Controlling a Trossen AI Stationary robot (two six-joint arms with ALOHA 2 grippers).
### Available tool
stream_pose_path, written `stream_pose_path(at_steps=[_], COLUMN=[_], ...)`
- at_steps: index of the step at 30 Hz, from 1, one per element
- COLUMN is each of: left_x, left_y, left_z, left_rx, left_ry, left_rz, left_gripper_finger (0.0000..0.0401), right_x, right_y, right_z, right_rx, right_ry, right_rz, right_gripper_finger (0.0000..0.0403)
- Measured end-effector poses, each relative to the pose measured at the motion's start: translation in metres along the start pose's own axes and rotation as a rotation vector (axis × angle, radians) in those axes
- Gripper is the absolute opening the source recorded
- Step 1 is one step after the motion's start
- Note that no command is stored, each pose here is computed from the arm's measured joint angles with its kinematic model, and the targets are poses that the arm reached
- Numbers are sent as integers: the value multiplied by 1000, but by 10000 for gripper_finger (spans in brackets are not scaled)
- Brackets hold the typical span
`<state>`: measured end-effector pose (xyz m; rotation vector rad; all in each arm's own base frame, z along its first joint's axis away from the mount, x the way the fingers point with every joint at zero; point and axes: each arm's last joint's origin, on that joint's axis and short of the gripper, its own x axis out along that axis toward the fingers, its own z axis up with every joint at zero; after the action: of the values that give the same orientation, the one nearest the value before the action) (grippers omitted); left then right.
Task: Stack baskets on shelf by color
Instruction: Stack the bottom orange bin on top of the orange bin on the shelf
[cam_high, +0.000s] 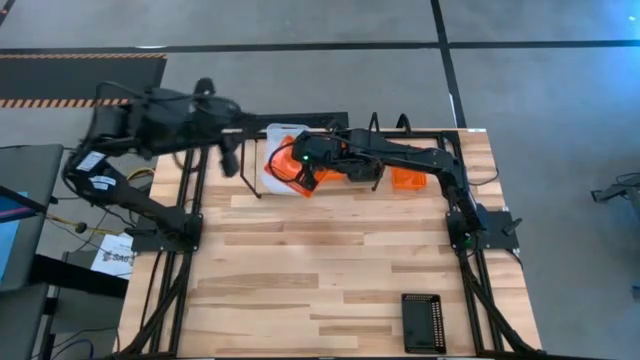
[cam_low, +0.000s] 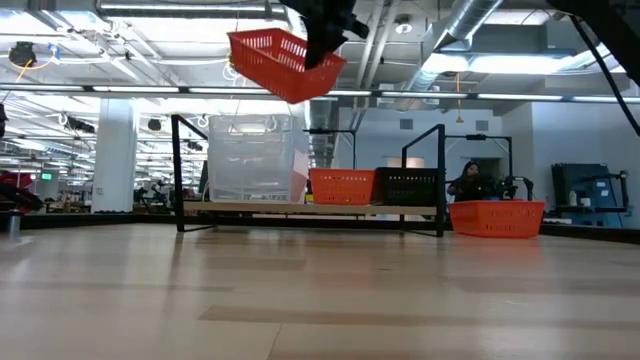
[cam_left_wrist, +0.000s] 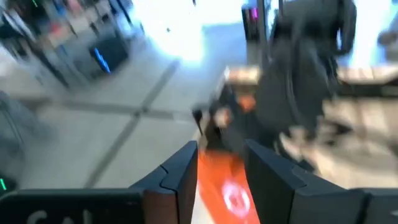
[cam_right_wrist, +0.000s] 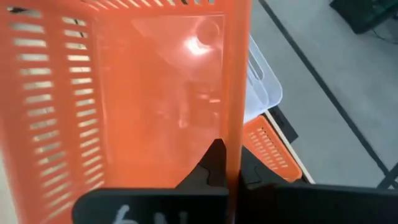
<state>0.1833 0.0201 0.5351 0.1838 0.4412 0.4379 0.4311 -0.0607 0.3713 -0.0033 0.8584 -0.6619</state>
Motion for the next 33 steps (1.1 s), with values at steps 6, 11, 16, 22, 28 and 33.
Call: stream_pose_path(at_steps=[6, 11, 16, 22, 28, 33], left_x=[-24, -22, -11, 13, 25, 20], left_y=[-4, -24, -45, -72, -81, -76], left_z=[-43, -79, -137, -190, -209, -209], left_rx=[-133, -179, -230, -313, -332, -288], left_ry=[335, 371, 474, 450, 384, 350], left_rz=[-15, -145, -108, -187, -214, -230], left_gripper_finger=[104, 74, 41, 4, 5, 1], right_x=[10, 23, 30, 30, 31, 28], right_y=[-19, -45, -68, -97, -105, -107], right_z=[3, 6, 6, 6, -3, -20], right_rx=[32, 92, 190, 444, 628, 685], right_ry=[14, 46, 68, 95, 182, 336], right_rz=[-21, 18, 21, 23, -16, -121], right_gripper_finger=[2, 1, 1, 1, 1, 1])
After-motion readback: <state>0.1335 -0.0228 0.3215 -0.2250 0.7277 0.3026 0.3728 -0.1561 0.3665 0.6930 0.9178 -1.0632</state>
